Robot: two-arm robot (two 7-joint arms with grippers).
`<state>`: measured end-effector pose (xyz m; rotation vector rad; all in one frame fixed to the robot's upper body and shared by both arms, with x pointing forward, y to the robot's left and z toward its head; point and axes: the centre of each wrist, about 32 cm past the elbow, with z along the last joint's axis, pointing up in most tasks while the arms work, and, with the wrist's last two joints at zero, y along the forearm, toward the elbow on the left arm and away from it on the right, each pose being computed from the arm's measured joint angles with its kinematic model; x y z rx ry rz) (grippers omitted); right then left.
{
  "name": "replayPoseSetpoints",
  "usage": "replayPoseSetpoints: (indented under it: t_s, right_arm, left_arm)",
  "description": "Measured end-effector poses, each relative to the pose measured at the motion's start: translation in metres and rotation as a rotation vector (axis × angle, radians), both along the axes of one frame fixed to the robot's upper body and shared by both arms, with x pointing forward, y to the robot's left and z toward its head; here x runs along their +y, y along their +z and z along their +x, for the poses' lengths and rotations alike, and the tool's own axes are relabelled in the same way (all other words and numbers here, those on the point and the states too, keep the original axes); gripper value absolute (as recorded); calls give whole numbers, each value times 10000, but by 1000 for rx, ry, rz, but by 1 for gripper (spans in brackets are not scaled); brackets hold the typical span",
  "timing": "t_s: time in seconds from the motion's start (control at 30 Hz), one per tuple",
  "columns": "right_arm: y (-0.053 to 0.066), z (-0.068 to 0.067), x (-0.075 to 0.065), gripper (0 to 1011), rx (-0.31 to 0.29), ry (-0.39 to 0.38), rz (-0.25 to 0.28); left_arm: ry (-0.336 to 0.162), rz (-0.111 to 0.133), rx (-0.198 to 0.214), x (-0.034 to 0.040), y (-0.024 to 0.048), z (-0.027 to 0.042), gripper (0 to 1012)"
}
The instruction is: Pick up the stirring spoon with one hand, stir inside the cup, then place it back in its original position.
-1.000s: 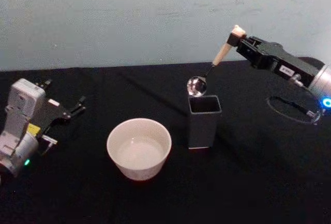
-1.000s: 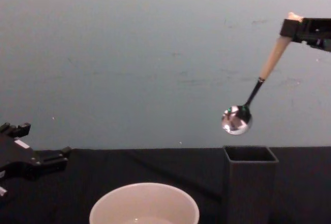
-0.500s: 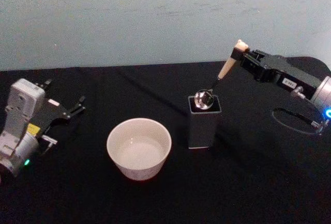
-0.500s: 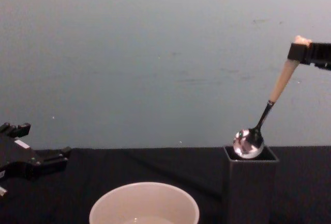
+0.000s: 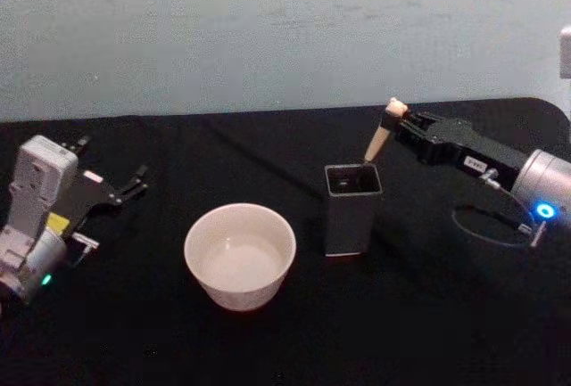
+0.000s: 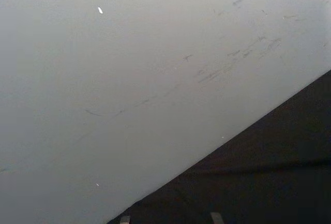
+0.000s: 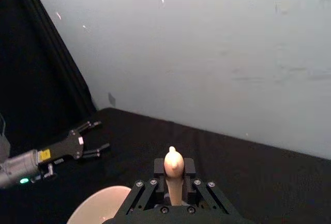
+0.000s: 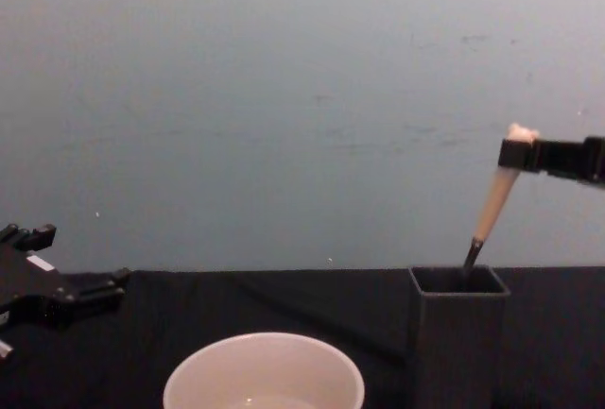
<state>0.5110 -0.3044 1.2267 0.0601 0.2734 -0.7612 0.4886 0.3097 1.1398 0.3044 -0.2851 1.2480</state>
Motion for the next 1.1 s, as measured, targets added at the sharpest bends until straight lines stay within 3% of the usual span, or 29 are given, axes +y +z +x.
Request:
replayPoseSetpoints:
  t_s: [0.6, 1.1]
  right_arm:
    - [-200, 74, 65, 218, 59, 5, -61]
    - [-276, 103, 82, 218, 82, 17, -98]
  left_arm:
    - [0, 0, 0, 0, 0, 0, 1001]
    - [0, 0, 0, 0, 0, 0, 1001]
